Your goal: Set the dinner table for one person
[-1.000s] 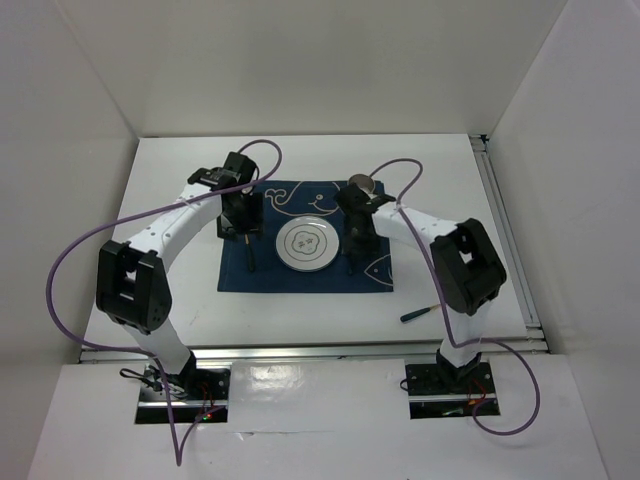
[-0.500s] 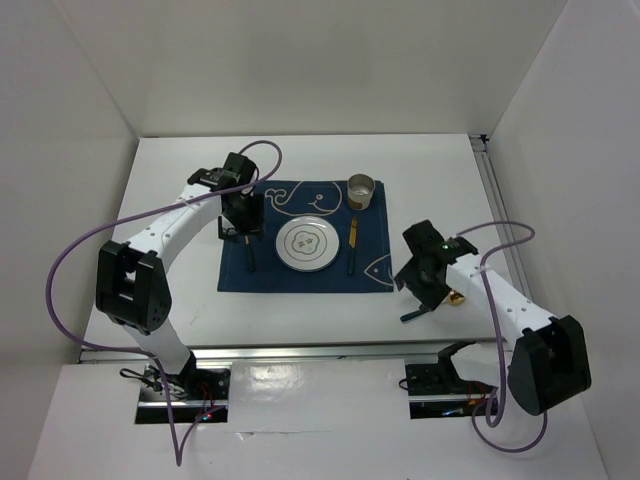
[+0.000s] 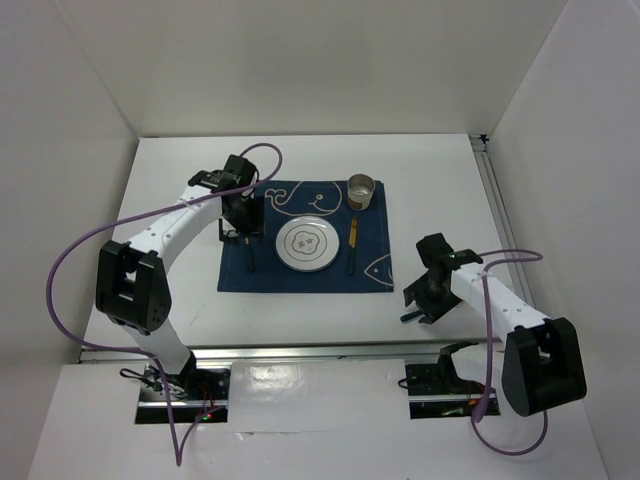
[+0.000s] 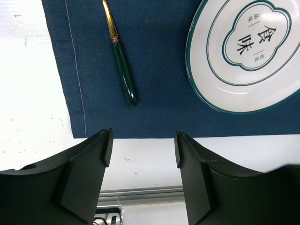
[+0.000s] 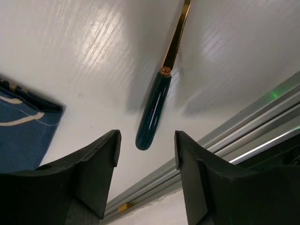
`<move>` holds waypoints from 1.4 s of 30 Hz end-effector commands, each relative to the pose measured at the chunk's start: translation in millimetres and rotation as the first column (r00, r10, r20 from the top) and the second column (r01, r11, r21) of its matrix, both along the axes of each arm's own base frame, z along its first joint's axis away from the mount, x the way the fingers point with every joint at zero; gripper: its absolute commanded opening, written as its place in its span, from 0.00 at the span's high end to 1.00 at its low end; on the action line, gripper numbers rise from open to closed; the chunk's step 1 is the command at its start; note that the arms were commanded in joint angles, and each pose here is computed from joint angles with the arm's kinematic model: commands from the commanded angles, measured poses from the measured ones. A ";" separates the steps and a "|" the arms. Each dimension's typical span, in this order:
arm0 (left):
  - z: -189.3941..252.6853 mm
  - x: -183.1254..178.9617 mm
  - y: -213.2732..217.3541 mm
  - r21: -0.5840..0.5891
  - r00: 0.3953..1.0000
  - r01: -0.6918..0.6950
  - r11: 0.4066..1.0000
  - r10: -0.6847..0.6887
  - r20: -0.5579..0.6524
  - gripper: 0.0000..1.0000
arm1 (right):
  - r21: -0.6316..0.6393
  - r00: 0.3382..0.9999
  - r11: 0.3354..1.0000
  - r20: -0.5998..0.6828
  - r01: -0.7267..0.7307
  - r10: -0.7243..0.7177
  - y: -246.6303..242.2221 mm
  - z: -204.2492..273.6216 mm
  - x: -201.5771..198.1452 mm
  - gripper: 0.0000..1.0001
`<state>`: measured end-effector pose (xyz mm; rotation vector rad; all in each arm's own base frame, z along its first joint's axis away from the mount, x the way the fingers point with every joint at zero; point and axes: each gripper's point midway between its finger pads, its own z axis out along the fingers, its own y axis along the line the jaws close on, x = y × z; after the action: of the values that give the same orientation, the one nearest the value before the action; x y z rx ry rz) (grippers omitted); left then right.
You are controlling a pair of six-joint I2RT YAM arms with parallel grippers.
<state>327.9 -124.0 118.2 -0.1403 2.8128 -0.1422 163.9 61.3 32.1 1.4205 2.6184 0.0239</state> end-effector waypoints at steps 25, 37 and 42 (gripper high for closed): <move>13.9 -2.2 1.0 -0.013 0.999 0.022 1.000 -0.022 0.037 0.28 | -0.215 0.929 0.939 0.201 -0.267 0.310 3.2 37.1 85.5 1.00; 23.0 0.1 1.9 -0.011 0.998 0.019 1.000 -0.019 0.059 0.28 | -0.116 0.603 0.636 0.225 -0.763 0.765 98.5 45.5 151.1 1.00; 25.4 -5.6 7.2 0.007 0.998 0.012 1.000 -0.013 0.057 0.28 | -0.104 0.581 0.610 0.214 -0.786 0.785 108.5 26.2 161.5 0.99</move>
<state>322.9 -122.8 120.4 -0.1399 2.8109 -0.1481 302.3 156.5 46.8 0.1859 2.8488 0.2209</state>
